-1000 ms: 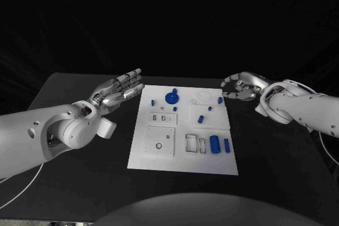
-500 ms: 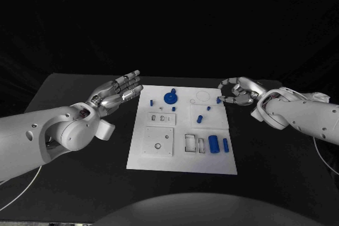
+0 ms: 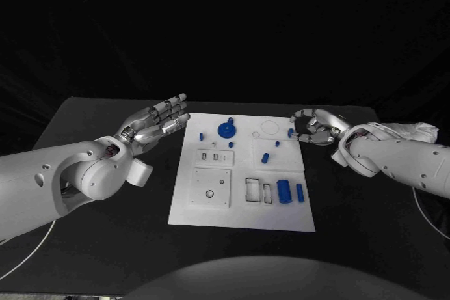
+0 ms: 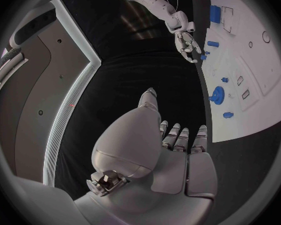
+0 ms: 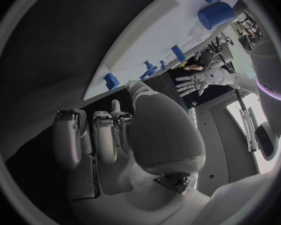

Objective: Assemble the parts on the task board

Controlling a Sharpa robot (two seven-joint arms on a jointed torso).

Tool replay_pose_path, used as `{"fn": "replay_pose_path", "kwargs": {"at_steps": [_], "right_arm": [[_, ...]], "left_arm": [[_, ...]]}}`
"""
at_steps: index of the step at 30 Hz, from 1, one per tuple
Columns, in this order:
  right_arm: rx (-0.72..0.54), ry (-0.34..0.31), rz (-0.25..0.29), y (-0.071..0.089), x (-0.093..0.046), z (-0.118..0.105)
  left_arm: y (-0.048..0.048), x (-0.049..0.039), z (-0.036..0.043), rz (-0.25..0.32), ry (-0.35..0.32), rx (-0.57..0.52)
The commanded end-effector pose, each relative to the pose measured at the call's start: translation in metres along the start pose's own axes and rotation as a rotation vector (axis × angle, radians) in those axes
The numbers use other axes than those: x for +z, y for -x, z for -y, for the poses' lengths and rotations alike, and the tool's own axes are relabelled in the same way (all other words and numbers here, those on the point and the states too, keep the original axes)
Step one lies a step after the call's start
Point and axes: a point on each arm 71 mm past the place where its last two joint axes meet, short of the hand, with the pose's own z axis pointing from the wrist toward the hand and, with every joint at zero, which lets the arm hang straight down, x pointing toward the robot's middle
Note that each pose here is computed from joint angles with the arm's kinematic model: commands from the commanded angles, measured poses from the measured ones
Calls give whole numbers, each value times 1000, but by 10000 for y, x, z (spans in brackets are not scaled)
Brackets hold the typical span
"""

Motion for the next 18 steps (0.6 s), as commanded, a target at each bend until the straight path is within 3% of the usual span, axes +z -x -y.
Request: {"fn": "replay_pose_path", "kwargs": {"at_steps": [1, 18], "right_arm": [[3, -18, -8, -16, 8, 12], [10, -55, -44, -76, 23, 50]], "left_arm": [[-27, 2, 10, -27, -9, -8], [-18, -9, 8, -26, -4, -9]]}}
